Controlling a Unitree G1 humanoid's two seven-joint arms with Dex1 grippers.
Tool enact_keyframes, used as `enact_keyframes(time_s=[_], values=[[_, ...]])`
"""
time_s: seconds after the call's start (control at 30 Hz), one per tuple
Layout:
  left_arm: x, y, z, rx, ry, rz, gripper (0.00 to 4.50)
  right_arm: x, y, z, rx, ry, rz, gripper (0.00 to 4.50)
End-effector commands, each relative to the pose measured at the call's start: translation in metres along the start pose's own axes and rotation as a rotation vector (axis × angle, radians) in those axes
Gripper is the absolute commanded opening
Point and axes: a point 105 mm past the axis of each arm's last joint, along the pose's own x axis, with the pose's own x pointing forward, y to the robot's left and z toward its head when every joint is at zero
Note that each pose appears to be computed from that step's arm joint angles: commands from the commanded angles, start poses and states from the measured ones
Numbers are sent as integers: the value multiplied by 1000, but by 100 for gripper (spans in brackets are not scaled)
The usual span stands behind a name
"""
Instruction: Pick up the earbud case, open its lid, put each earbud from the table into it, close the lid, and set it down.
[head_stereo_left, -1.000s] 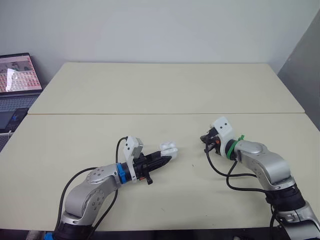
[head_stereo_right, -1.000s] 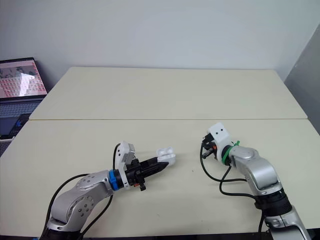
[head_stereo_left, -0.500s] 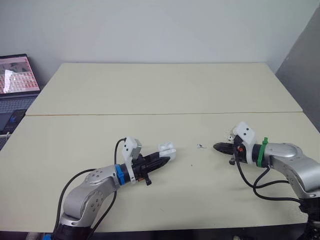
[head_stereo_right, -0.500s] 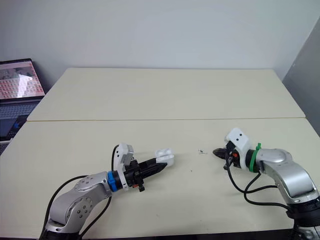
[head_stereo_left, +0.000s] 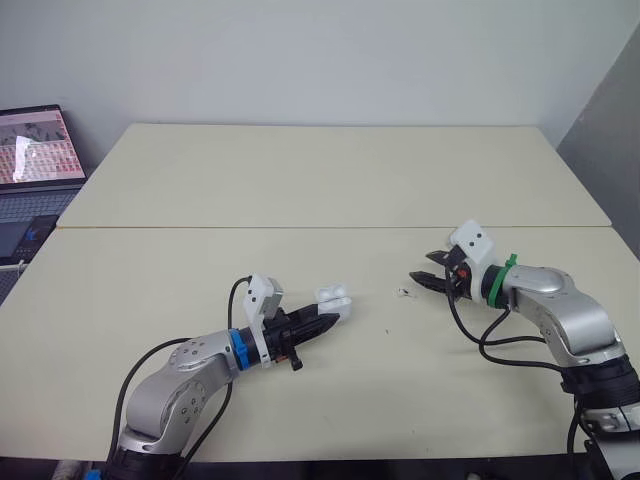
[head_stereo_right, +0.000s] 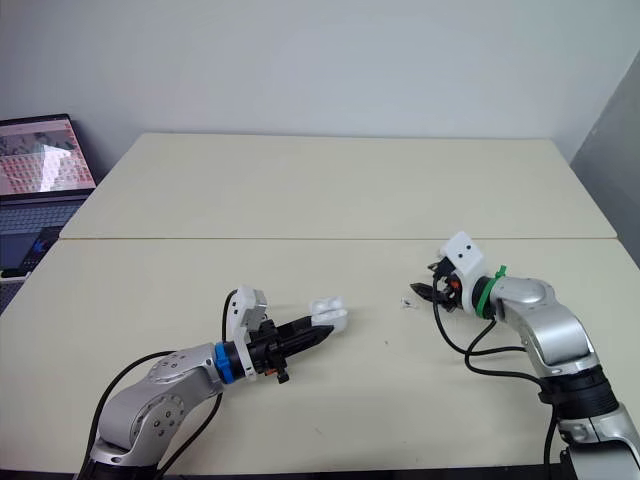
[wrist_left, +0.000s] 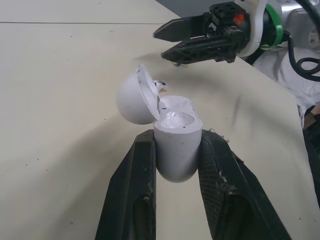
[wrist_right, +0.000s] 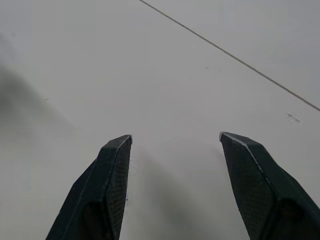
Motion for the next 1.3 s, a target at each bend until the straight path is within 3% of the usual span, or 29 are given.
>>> enact_keyframes(time_s=[0.03,0.57,0.87,1.3], values=[[-1,-3,12,43,-37,-7,79,3,-3,3,-71,-5,-6,300],[-2,-2,12,44,-35,-3,79,0,24,-5,-85,25,156,300],[-2,-1,12,46,-32,-6,79,-7,29,11,-92,-14,203,300],[-2,0,12,49,-33,2,79,-6,40,7,-296,34,384,300]])
